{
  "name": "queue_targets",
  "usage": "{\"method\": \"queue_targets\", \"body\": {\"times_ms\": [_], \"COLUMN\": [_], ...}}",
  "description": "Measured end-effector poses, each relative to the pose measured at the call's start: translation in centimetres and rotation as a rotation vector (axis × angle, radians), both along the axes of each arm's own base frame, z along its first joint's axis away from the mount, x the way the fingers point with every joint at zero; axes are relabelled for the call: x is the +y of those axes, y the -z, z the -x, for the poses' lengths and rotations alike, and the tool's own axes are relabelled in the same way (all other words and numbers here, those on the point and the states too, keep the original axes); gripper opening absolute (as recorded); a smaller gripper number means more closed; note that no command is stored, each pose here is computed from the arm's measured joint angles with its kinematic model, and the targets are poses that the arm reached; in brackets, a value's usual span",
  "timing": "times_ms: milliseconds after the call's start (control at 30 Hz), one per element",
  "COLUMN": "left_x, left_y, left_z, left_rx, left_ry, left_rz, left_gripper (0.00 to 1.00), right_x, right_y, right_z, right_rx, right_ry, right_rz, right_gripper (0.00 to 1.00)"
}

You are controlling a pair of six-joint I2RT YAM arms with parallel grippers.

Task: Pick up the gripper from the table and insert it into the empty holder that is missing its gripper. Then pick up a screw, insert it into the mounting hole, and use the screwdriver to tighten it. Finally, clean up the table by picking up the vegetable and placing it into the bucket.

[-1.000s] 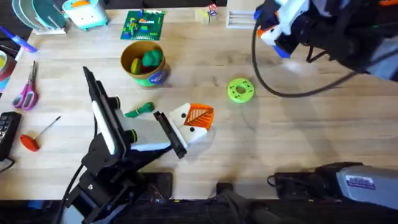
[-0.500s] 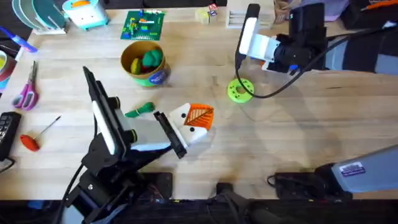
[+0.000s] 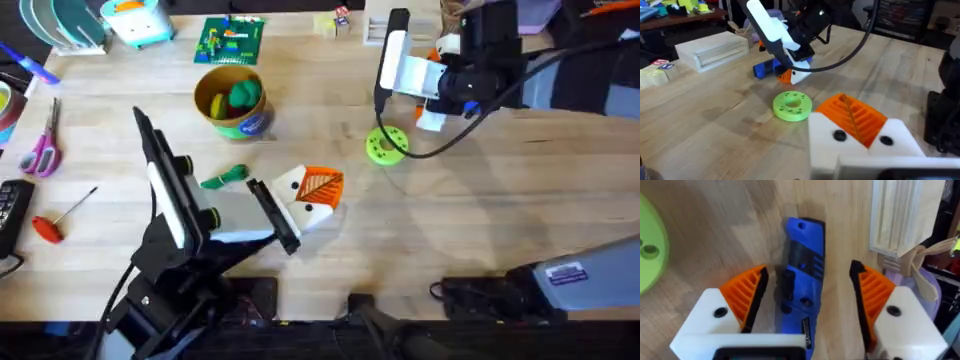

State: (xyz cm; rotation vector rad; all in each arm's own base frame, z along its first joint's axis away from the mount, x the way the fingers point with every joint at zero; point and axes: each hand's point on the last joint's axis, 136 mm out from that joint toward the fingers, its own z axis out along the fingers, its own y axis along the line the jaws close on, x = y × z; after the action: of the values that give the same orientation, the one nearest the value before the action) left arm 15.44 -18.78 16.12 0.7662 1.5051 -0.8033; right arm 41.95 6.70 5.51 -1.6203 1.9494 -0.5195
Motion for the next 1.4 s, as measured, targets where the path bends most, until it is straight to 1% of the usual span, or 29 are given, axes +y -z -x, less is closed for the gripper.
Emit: {"method": "queue_targets", "body": {"times_ms": [100, 233, 267, 300, 367, 433, 467, 500, 533, 633, 867, 1000, 1133, 1200, 1300, 1367, 1400], "left_x": [0.0, 0.0, 0.0, 0.0, 0.0, 0.0, 0.0, 0.0, 0.0, 0.0, 0.0, 0.1, 0.3, 0.9, 2.5, 4.0, 5.0], "left_y": [0.0, 0.0, 0.0, 0.0, 0.0, 0.0, 0.0, 0.0, 0.0, 0.0, 0.0, 0.0, 0.1, 0.1, -0.3, -1.7, -2.9], "left_z": [0.0, 0.0, 0.0, 0.0, 0.0, 0.0, 0.0, 0.0, 0.0, -0.1, -0.1, -0.1, -0.4, -0.9, -1.5, -1.5, -1.3], "left_rx": [0.0, 0.0, 0.0, -0.003, -0.003, -0.003, -0.001, -0.001, -0.001, -0.002, -0.002, -0.004, 0.002, 0.051, 0.176, 0.236, 0.256], "left_ry": [0.0, 0.0, -0.001, -0.001, -0.001, -0.003, -0.003, -0.003, -0.003, -0.003, -0.003, -0.006, -0.031, -0.077, -0.19, -0.272, -0.312], "left_rz": [0.0, 0.0, 0.0, -0.002, -0.002, -0.002, -0.001, -0.001, -0.001, -0.002, -0.002, -0.002, -0.005, -0.001, 0.01, 0.018, 0.022], "left_gripper": [0.009, 0.009, 0.026, 0.16, 0.46, 0.787, 0.913, 0.97, 0.987, 0.992, 0.993, 0.993, 0.992, 0.992, 0.992, 0.993, 0.993], "right_x": [0.2, 1.1, 1.3, 1.5, 1.6, 1.6, 1.6, 1.6, 1.6, 1.6, 1.2, 1.1, 1.4, 2.1, 3.5, 4.3, 4.7], "right_y": [-0.1, -0.6, -0.9, -1.4, -2.8, -4.7, -5.7, -6.6, -7.6, -10.4, -16.0, -17.2, -17.1, -17.1, -17.1, -17.3, -17.4], "right_z": [0.2, 0.8, 0.8, 0.8, 0.7, 0.6, 0.6, 0.6, 0.6, 0.9, 2.6, 3.0, 3.2, 3.3, 3.6, 3.8, 3.9], "right_rx": [0.006, 0.02, 0.016, 0.007, -0.018, -0.054, -0.075, -0.093, -0.112, -0.161, -0.238, -0.252, -0.24, -0.231, -0.215, -0.211, -0.208], "right_ry": [0.027, 0.105, 0.13, 0.154, 0.212, 0.269, 0.296, 0.32, 0.343, 0.418, 0.55, 0.582, 0.593, 0.582, 0.553, 0.531, 0.52], "right_rz": [-0.022, -0.108, -0.136, -0.164, -0.23, -0.302, -0.338, -0.372, -0.407, -0.521, -0.755, -0.82, -0.839, -0.846, -0.855, -0.861, -0.865], "right_gripper": [0.992, 0.992, 0.993, 0.994, 0.994, 0.994, 0.994, 0.994, 0.994, 0.994, 0.994, 0.994, 0.994, 0.994, 0.994, 0.994, 0.994]}}
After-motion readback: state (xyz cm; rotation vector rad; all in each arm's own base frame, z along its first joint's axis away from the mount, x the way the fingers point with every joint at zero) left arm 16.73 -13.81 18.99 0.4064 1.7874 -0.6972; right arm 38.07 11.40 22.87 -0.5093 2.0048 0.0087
